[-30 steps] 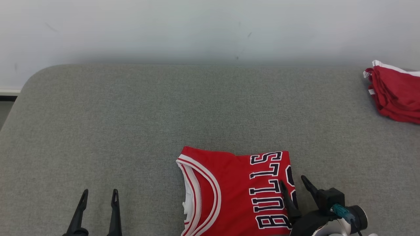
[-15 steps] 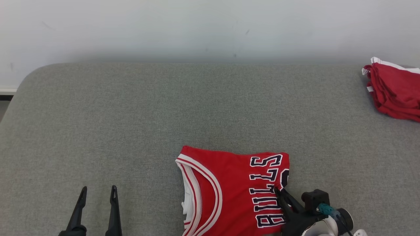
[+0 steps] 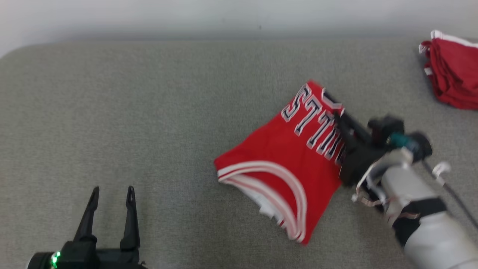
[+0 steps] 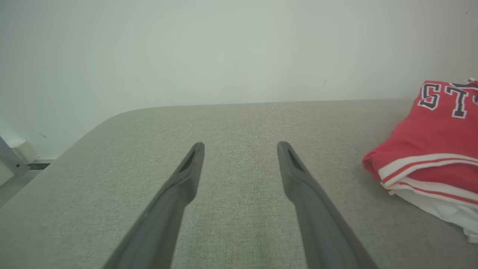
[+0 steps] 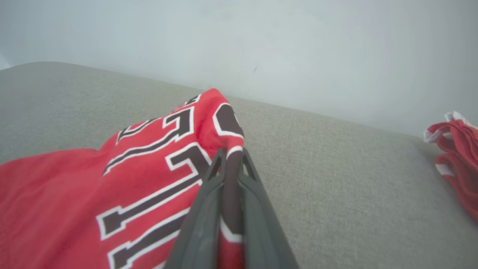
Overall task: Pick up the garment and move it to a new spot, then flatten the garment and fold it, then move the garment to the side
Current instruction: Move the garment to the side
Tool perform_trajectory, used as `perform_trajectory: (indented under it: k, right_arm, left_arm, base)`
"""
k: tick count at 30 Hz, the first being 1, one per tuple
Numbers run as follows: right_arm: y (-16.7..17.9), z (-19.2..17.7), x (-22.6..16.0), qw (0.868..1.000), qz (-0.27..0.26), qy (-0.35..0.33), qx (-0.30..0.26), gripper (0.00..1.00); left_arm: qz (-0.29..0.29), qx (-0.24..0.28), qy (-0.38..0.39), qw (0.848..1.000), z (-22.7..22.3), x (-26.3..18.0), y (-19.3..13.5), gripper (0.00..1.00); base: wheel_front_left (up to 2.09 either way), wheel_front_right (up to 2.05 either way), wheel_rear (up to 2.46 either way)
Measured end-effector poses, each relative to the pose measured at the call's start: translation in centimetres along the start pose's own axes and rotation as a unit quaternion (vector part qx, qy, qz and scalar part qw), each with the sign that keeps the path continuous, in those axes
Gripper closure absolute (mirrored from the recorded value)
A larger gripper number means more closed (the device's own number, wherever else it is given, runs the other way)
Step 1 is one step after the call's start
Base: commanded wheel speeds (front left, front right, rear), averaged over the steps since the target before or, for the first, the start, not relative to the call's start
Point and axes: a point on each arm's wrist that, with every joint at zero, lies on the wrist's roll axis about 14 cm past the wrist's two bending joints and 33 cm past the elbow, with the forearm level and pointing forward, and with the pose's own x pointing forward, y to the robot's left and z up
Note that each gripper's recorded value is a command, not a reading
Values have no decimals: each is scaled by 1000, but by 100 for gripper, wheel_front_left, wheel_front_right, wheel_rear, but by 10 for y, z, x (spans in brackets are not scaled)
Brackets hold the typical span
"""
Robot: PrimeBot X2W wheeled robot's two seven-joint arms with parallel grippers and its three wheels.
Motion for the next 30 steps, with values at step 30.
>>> perform_trajectory:
  k: [30]
  right_arm:
    - [-243,65,57,974,-203,-32,-94,100]
  left_arm:
    - [-113,4,10,994,-67,108,-63,0]
  base:
    - [0,0,0]
